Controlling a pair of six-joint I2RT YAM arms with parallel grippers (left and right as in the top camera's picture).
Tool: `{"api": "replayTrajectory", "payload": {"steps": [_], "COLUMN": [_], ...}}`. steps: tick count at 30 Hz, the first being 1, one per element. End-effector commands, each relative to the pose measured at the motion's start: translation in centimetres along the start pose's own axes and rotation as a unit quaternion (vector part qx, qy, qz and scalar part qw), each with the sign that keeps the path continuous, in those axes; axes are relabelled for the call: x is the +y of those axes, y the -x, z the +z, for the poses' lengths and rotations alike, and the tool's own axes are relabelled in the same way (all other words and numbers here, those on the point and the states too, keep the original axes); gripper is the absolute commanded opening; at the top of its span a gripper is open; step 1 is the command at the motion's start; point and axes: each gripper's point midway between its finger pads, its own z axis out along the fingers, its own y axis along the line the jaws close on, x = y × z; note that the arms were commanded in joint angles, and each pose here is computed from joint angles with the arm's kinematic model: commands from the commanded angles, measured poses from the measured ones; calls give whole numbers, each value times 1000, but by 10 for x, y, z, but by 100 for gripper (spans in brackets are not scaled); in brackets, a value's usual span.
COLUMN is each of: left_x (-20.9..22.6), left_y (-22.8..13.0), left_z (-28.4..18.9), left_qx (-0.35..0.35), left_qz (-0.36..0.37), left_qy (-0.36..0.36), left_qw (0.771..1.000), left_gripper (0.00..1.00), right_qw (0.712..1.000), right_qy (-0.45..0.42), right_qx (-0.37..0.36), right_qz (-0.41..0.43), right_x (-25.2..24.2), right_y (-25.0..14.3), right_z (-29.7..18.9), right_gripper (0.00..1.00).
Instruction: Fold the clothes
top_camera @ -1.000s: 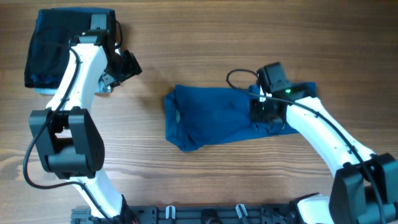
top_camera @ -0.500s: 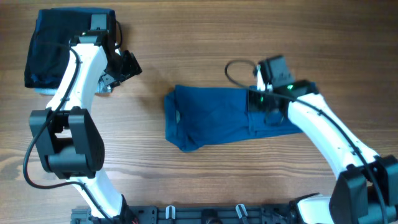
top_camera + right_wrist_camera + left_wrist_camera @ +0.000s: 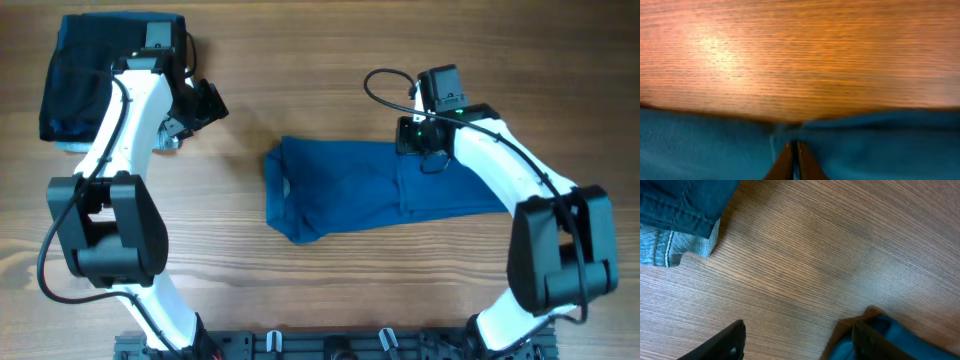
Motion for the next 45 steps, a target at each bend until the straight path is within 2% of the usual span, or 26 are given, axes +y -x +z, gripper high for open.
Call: {"api": "replayTrajectory", "payload": {"steps": [1,3,6,8,10,11,12,13,16,20,24,29,35,37,40,45], "left_x": [-4,-4,-4,-3,-3,-3,-4,-4,-6,-5,-4,-2,-2,-2,-2,-2], "left_y": [3,3,3,1,1,1,2,3,6,5,3,1,0,0,0,0], "left_z": [-11,-11,-11,-11,-11,-11,-11,-11,-11,-11,-11,-11,-11,-11,-11,-11], "left_qx": [-11,-11,-11,-8,-7,-8,-9,-11,-17,-16,-12,-8,-6,-6,-6,-6], "left_qz": [1,1,1,1,1,1,1,1,1,1,1,6,6,6,6,6], "left_qy": [-14,-14,-14,-12,-12,-13,-13,-14,-18,-17,-15,-10,-10,-10,-10,-9], "left_qw": [1000,1000,1000,1000,1000,1000,1000,1000,1000,1000,1000,1000,1000,1000,1000,1000], "left_gripper": [68,68,68,68,68,68,68,68,70,72,72,73,73,74,74,75], "right_qw": [999,996,994,993,992,993,994,995,996,998,999,993,986,985,985,989], "right_qy": [37,63,44,29,5,-11,-27,-41,-60,-60,-7,30,87,100,101,86], "right_qx": [-8,-31,-84,-113,-119,-114,-102,-86,-59,-22,19,102,128,126,126,100], "right_qz": [-16,-63,-46,-34,-32,-30,-28,-26,2,24,34,46,62,60,62,68], "right_x": [12,24,9,-20,-57,-85,-109,-131,-179,-214,-211,-217,-208,-204,-204,-211], "right_y": [7,18,51,65,62,53,43,32,15,-1,-13,-46,-61,-62,-62,-43], "right_z": [4,-8,-55,-99,-131,-145,-151,-155,-150,-127,-88,-28,13,15,15,3], "right_gripper": [5,6,7,8,20,40,56,57,57,43,49,48,47,38,4,4]}}
